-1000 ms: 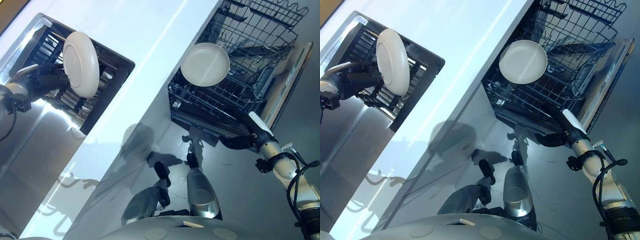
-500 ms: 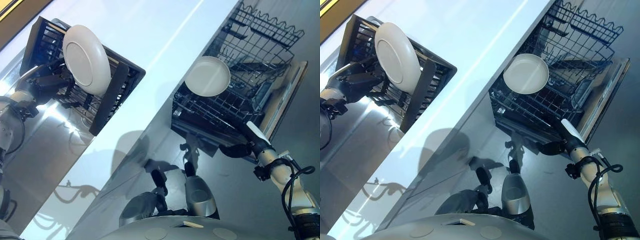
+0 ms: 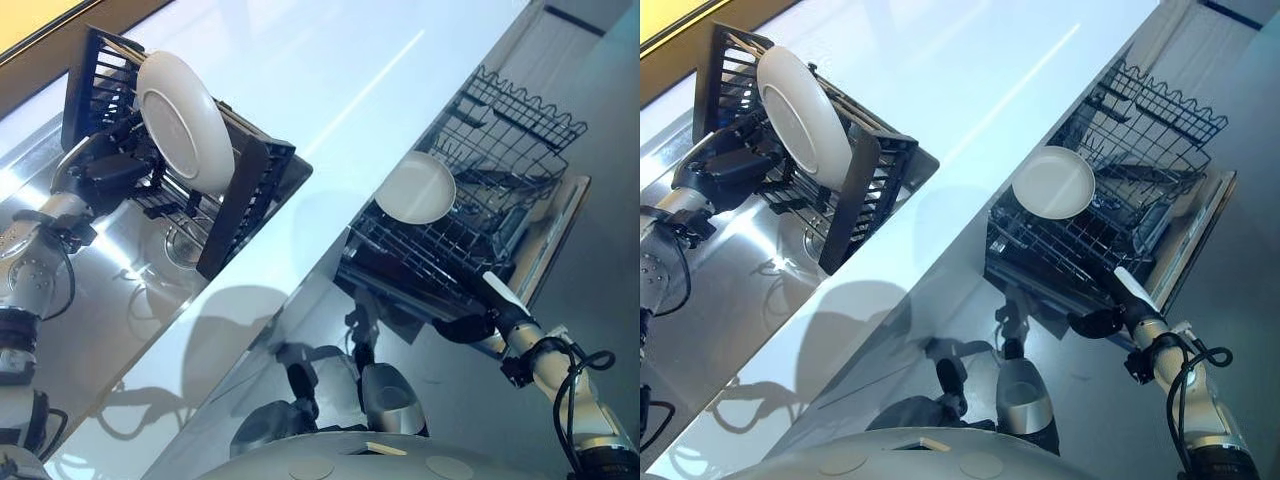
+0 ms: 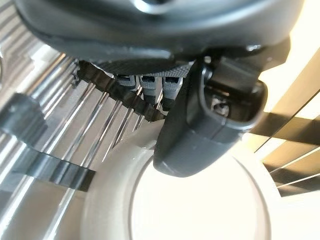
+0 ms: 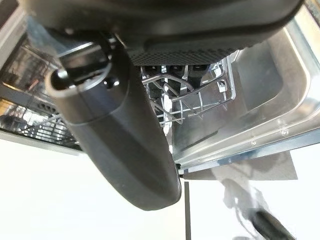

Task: Pick up plates and place into dishwasher.

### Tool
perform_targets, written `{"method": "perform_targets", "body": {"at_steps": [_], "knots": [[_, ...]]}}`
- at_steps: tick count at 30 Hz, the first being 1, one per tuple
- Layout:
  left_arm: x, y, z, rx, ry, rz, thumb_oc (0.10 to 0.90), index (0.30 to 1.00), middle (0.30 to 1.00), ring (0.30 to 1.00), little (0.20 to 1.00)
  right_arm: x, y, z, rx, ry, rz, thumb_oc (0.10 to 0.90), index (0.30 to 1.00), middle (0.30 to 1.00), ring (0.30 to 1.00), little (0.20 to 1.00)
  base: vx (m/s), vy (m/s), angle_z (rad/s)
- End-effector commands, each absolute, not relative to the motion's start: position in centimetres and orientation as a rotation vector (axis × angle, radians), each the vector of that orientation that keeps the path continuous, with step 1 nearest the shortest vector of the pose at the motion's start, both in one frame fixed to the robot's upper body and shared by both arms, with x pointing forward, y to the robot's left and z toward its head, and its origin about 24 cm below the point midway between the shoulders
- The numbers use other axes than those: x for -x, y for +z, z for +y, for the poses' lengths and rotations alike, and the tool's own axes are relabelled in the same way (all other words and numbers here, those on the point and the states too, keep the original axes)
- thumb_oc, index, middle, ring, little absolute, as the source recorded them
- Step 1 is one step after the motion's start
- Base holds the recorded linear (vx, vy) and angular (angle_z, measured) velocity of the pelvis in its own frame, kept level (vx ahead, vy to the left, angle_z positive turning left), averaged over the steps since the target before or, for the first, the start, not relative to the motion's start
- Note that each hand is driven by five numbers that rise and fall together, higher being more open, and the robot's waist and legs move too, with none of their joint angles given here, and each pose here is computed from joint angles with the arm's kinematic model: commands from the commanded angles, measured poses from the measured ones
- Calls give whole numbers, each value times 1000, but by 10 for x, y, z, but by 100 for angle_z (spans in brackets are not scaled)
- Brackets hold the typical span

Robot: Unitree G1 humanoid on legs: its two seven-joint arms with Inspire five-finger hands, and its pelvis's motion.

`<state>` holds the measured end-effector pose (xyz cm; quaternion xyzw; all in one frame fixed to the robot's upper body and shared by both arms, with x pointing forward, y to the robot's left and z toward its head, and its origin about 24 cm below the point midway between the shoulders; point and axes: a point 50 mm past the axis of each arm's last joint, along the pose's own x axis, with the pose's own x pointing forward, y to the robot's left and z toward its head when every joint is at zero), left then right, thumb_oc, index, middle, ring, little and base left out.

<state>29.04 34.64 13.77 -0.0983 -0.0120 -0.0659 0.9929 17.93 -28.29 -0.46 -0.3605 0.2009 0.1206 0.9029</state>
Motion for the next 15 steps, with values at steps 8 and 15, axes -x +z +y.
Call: {"method": "perform_targets", "body": {"at_steps": [8,15], "knots": [[-256,79,344,-594,13,321,800,900,900,900,900,-174,19,-246,715,496,269,800,900,900,900,900,-40,-70,-10],[-256,146,394,-1062,47,548,800,900,900,900,900,-179,25,-251,705,482,246,800,900,900,900,900,-49,-81,-3]]}}
